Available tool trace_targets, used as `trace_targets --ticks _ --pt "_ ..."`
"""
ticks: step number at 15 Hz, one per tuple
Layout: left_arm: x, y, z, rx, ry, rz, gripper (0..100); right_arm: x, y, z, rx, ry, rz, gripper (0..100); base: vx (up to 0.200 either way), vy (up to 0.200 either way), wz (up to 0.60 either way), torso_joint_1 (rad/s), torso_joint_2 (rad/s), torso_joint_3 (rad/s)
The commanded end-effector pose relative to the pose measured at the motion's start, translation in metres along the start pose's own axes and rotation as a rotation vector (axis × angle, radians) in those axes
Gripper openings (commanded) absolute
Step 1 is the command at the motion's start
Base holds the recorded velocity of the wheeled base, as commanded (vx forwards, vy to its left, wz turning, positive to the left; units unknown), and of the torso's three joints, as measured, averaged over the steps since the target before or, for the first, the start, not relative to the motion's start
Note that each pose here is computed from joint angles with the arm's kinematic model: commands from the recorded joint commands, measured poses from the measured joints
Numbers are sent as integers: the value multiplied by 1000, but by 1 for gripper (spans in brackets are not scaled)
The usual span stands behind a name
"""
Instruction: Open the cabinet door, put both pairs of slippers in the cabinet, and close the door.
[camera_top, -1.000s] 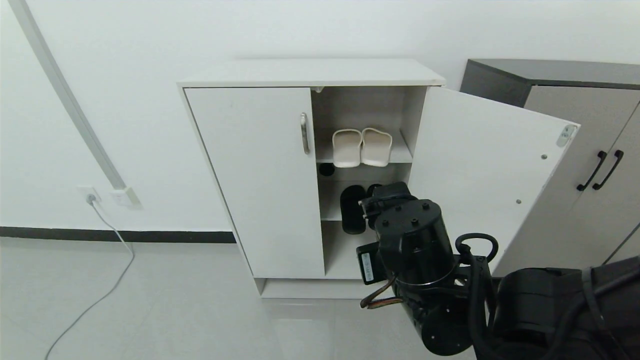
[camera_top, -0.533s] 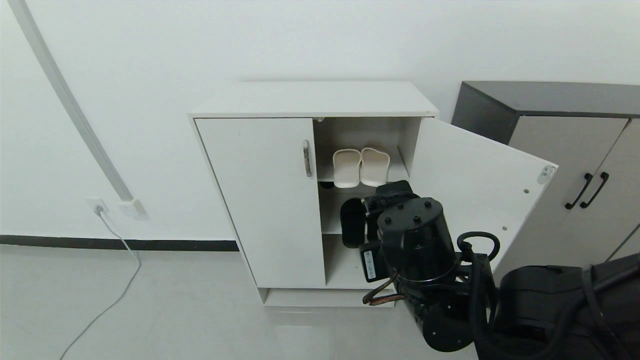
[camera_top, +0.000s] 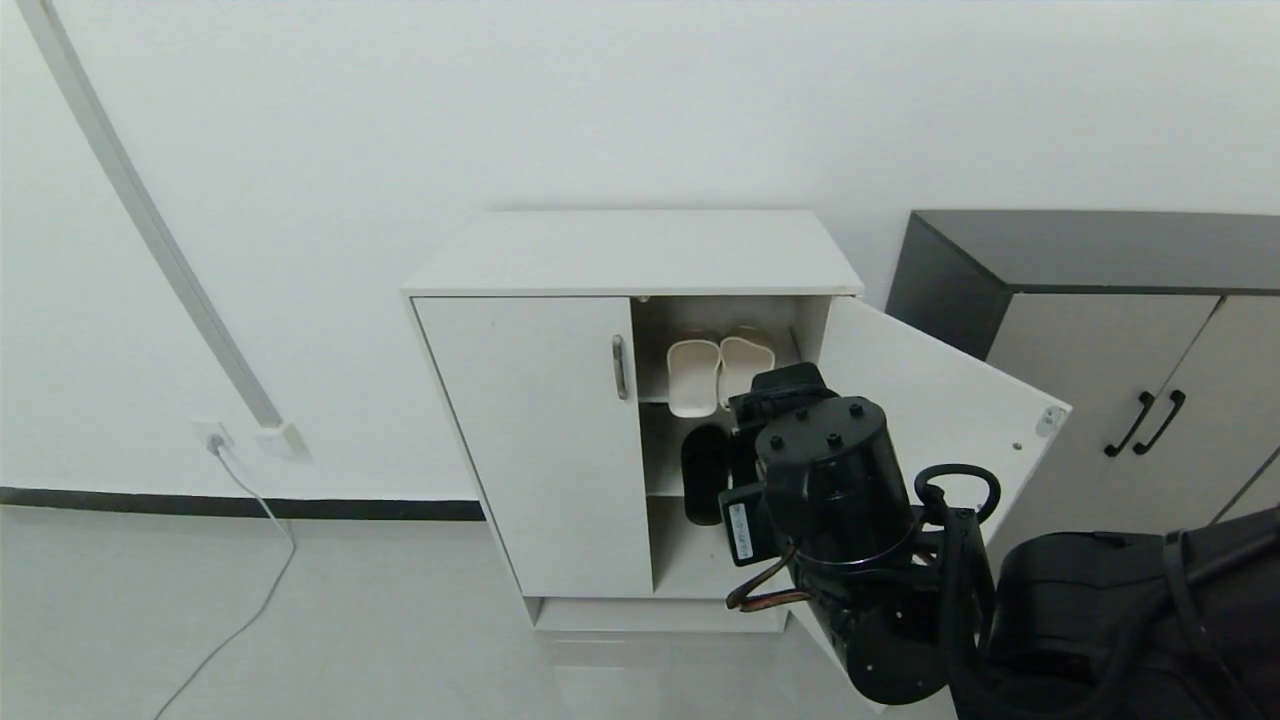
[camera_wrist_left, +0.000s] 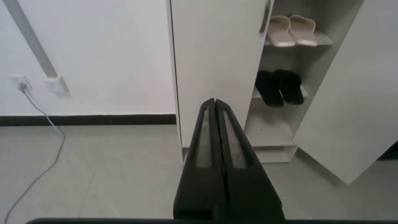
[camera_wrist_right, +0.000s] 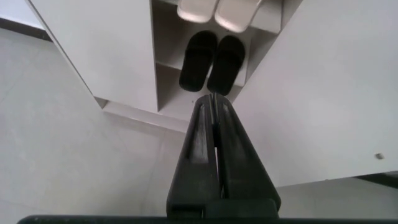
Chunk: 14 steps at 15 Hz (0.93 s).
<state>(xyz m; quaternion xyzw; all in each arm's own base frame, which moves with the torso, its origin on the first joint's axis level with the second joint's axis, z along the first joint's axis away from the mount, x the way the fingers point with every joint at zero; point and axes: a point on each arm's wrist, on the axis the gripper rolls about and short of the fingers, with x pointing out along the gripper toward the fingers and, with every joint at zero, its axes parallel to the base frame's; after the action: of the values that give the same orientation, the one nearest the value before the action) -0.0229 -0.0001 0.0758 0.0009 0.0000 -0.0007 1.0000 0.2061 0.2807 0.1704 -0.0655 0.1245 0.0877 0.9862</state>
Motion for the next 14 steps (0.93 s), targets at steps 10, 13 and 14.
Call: trace_targets --ticks 10,13,14 --pt "0 0 0 0 2 0 0 1 -1 -2 -11 5 -3 0 0 0 0 241 -565 -324" --pt "0 0 0 0 0 0 0 1 -1 -2 -11 5 -3 0 0 0 0 217 -486 -261" --pt "0 0 0 0 2 0 0 1 -1 -2 -11 5 -3 0 0 0 0 193 -403 -217"
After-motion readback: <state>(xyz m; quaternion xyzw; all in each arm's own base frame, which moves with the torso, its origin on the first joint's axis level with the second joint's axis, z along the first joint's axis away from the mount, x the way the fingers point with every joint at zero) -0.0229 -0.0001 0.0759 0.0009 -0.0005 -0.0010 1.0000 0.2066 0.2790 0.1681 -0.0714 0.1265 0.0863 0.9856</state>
